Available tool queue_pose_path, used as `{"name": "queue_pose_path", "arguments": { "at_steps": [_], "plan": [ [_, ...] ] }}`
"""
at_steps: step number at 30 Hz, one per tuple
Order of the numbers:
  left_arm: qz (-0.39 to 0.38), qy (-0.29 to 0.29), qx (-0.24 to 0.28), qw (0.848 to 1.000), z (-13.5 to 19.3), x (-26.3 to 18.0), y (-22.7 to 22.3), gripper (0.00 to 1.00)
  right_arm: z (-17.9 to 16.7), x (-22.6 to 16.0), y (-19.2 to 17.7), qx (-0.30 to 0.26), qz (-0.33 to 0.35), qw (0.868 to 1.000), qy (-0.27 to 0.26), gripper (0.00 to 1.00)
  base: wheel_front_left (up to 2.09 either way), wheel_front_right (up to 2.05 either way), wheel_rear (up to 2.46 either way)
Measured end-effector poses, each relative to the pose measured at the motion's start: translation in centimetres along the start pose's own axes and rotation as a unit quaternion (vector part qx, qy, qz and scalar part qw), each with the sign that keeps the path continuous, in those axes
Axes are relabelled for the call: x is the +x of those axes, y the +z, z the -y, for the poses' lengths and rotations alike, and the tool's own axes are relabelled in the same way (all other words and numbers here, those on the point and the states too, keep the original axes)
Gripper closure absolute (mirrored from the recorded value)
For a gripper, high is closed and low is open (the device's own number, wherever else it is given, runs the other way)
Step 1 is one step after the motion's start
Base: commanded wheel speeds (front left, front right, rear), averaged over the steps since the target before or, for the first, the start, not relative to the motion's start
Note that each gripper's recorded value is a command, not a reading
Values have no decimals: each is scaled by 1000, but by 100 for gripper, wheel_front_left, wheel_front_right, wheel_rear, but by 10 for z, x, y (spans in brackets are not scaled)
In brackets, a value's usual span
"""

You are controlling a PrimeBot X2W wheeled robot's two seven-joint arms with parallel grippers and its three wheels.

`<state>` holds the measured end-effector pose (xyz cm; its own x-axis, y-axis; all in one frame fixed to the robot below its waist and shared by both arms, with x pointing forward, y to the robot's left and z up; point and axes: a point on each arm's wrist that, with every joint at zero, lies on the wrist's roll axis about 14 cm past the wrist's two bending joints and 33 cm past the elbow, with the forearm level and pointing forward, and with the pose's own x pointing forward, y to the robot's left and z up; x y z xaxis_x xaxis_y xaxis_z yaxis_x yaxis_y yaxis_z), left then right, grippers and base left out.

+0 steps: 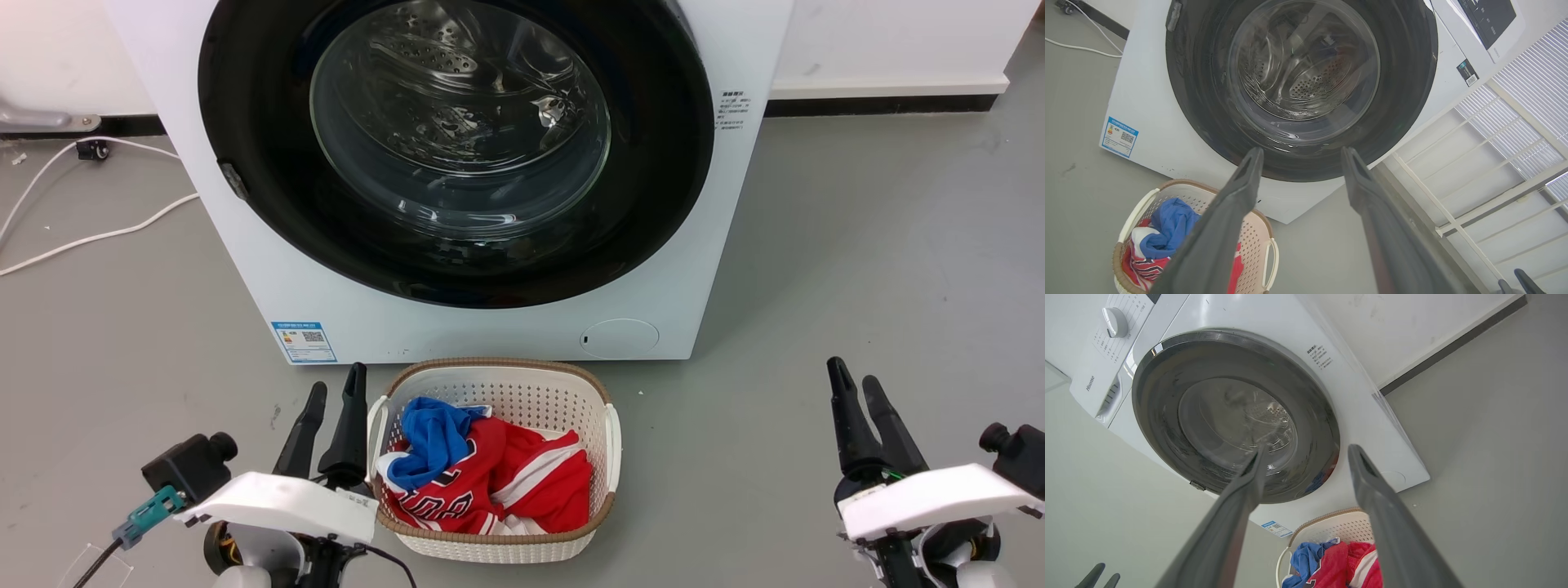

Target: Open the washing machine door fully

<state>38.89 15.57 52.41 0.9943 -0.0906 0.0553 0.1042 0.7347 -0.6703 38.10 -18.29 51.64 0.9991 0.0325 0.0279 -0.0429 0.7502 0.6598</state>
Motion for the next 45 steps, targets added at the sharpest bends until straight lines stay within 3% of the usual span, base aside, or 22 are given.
{"name": "queue_pose_path", "arguments": {
  "at_steps": [8, 26, 45],
  "plan": [
    [-3, -7, 81, 997, 1, 1, 0, 0, -6, 0, -3, -67, -10, 998, 11, 0, 0, 0, 0],
    [-6, -23, 208, 978, 6, 1, -5, 0, -9, -5, -5, -185, -18, 982, 19, 0, 0, 0, 0],
    [-1, -35, 289, 957, 7, 3, -8, 0, -10, -6, -7, -255, -18, 966, 22, 0, 0, 0, 0]
  ]
}}
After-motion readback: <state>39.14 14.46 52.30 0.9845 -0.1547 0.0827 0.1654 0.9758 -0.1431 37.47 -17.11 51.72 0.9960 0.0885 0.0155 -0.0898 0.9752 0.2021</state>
